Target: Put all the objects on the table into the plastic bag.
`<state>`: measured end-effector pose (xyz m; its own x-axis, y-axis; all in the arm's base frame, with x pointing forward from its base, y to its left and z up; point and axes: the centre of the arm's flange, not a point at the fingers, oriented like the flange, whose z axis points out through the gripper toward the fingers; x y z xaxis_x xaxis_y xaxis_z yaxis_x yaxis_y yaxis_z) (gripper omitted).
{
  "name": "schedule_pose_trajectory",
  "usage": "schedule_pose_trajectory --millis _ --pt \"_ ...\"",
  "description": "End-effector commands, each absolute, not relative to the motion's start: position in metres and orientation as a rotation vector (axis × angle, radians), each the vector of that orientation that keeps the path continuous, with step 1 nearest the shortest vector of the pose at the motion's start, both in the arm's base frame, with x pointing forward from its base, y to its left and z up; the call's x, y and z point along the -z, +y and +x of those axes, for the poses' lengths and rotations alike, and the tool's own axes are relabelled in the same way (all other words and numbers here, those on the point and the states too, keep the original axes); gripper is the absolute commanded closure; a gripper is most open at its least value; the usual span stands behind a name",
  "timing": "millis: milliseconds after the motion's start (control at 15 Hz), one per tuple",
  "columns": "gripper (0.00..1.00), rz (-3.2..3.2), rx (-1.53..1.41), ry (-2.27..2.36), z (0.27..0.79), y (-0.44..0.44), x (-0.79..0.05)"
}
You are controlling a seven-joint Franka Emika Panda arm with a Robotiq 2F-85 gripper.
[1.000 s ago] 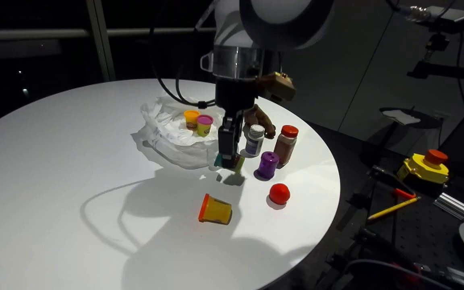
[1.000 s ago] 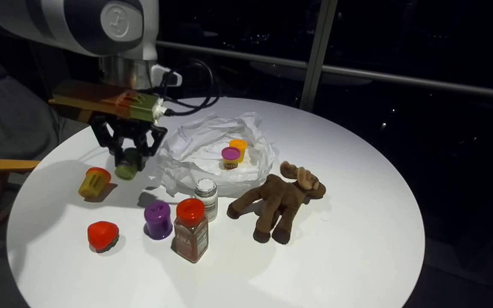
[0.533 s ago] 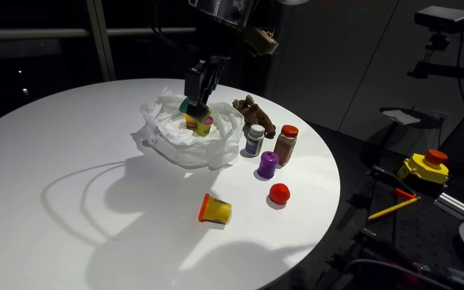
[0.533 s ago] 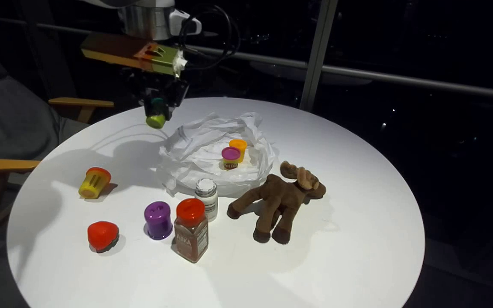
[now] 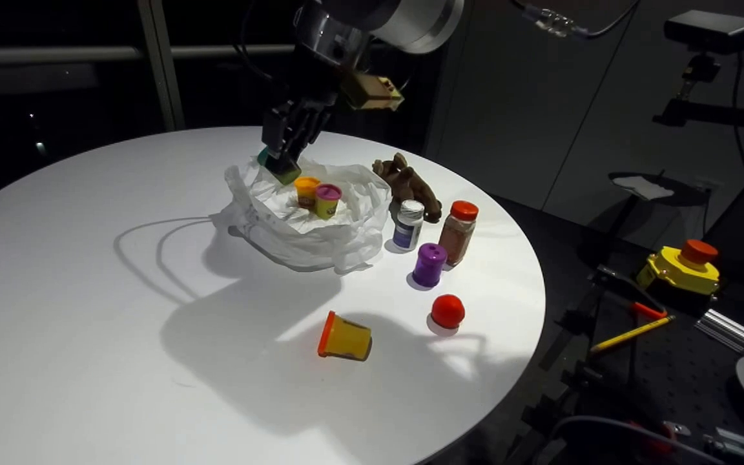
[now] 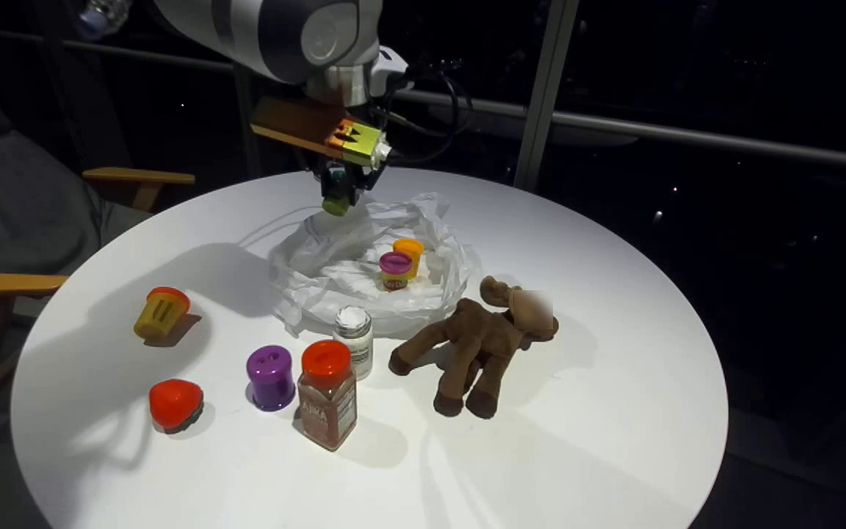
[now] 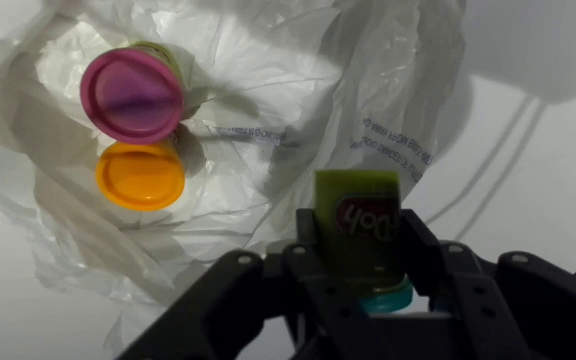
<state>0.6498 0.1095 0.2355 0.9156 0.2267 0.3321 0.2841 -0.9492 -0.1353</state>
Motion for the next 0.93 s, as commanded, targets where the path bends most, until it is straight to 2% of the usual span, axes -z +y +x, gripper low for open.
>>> schedule_pose_trajectory --millis 0,333,867 --pt "0.8 -2.869 0.474 -0.369 0.687 0.128 -0.175" --pt "0.8 -2.899 0.474 -0.424 0.687 0.124 -0.124" --pt "0.8 -2.87 0.75 -0.579 0.676 0.124 -0.185"
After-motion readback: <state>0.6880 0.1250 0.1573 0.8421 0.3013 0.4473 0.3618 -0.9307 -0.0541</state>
